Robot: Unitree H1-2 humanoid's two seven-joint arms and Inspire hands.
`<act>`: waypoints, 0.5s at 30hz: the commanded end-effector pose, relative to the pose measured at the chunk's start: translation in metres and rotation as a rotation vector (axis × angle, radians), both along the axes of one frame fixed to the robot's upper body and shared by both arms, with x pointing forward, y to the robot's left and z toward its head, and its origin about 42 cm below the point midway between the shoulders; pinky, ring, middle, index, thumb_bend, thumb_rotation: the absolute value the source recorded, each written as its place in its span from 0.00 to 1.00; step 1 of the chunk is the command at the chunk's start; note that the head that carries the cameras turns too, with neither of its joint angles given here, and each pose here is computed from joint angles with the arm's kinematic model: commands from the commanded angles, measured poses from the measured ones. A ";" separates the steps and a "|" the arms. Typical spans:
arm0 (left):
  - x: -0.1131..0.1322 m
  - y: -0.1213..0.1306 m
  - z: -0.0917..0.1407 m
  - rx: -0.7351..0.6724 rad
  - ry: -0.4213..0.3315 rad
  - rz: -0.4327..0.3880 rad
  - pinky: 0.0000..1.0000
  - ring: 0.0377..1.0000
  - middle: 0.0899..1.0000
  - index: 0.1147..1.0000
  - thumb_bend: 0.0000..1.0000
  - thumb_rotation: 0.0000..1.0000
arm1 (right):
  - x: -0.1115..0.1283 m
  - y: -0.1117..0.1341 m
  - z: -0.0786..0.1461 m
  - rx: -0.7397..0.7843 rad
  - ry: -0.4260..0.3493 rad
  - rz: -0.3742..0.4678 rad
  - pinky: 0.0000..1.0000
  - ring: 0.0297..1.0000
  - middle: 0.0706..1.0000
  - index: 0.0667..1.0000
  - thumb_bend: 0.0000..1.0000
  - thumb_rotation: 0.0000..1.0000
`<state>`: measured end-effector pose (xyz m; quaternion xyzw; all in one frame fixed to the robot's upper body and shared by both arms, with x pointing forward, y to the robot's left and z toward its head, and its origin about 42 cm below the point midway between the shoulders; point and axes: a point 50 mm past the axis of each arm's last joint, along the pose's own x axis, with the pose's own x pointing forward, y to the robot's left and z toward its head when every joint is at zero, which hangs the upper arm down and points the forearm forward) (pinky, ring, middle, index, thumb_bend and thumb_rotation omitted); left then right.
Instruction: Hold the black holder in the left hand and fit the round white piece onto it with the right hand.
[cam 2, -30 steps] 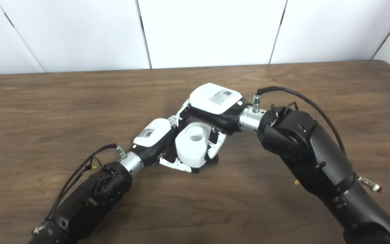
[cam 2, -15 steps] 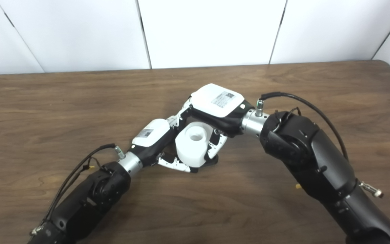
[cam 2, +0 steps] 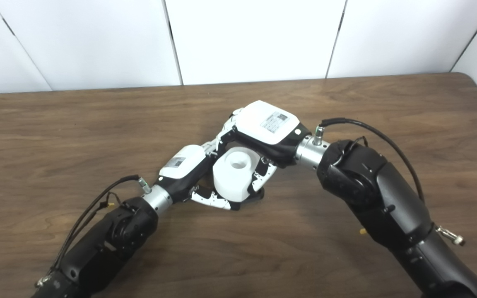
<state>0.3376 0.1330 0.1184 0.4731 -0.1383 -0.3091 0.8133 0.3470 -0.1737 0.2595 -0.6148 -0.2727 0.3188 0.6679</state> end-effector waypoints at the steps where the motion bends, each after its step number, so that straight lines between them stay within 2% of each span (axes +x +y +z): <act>1: -0.026 0.002 -0.038 0.140 0.164 -0.057 0.97 1.00 0.99 0.42 0.52 0.07 | 0.007 -0.001 -0.008 -0.060 -0.003 -0.036 0.84 0.76 0.65 0.44 0.53 0.14; 10: -0.026 0.003 -0.038 0.139 0.165 -0.052 0.97 1.00 0.99 0.42 0.52 0.07 | 0.003 -0.002 -0.011 -0.079 -0.013 0.031 0.82 0.75 0.64 0.44 0.53 0.14; 15: -0.025 0.004 -0.039 0.141 0.162 -0.051 0.97 1.00 0.99 0.42 0.52 0.07 | -0.004 -0.004 -0.011 -0.089 0.028 0.069 0.83 0.76 0.64 0.44 0.53 0.13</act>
